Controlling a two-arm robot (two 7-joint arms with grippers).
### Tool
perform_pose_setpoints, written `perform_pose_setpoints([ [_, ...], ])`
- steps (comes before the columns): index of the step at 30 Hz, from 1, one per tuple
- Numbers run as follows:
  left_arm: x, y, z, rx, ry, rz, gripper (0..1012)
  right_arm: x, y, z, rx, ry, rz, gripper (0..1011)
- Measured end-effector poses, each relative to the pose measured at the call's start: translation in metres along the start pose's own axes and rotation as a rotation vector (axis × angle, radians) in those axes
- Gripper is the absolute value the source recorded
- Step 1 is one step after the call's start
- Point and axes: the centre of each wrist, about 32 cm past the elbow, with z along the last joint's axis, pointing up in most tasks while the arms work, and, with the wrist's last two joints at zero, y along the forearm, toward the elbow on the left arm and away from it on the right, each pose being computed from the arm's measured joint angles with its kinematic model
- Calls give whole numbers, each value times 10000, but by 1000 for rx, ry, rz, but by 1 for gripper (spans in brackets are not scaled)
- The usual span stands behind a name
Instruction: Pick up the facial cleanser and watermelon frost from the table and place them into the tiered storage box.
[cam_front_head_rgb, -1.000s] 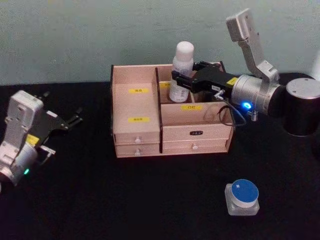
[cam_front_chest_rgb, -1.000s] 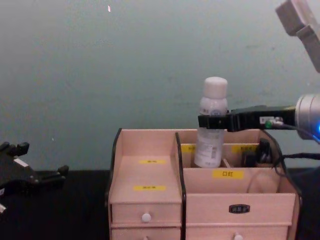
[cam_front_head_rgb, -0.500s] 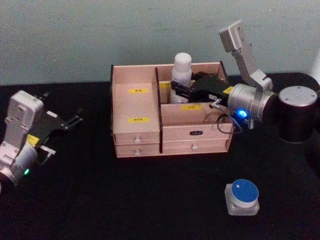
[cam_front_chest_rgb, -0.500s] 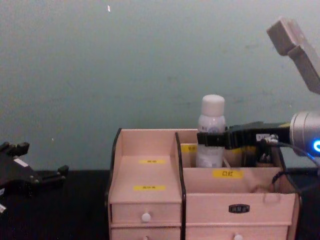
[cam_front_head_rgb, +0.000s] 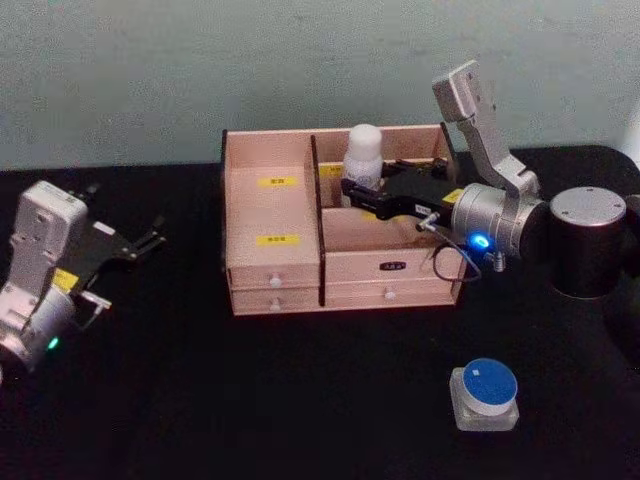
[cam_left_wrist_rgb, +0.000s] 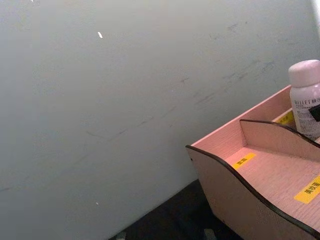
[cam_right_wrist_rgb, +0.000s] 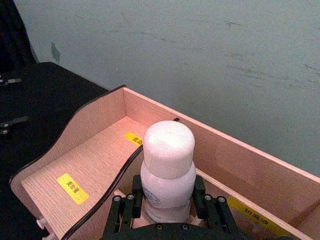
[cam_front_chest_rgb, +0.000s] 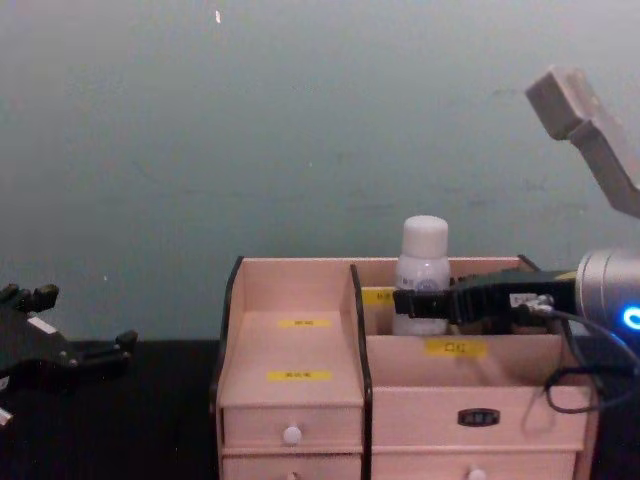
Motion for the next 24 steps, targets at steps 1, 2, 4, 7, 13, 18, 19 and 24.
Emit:
perform_pose_setpoints([
  [1,0,0,0,0,0,0,1001,0,0,0,0,0,0,600],
  [2,0,0,0,0,0,0,1001,0,0,0,0,0,0,600],
  [4,0,0,0,0,0,0,1001,0,0,0,0,1,0,600],
  [7,0,0,0,0,0,0,1001,1,-1,0,1,2,1,600],
  [13,0,0,0,0,0,0,1001,2,-2,2,2,4,2,717],
  [18,0,0,0,0,0,0,1001,5,-3,5,3,4,2,885],
  [19,0,0,0,0,0,0,1001,6,-4,6,3,4,2,916],
  [24,0,0,0,0,0,0,1001,7,-5,7,4,4,2,1000],
])
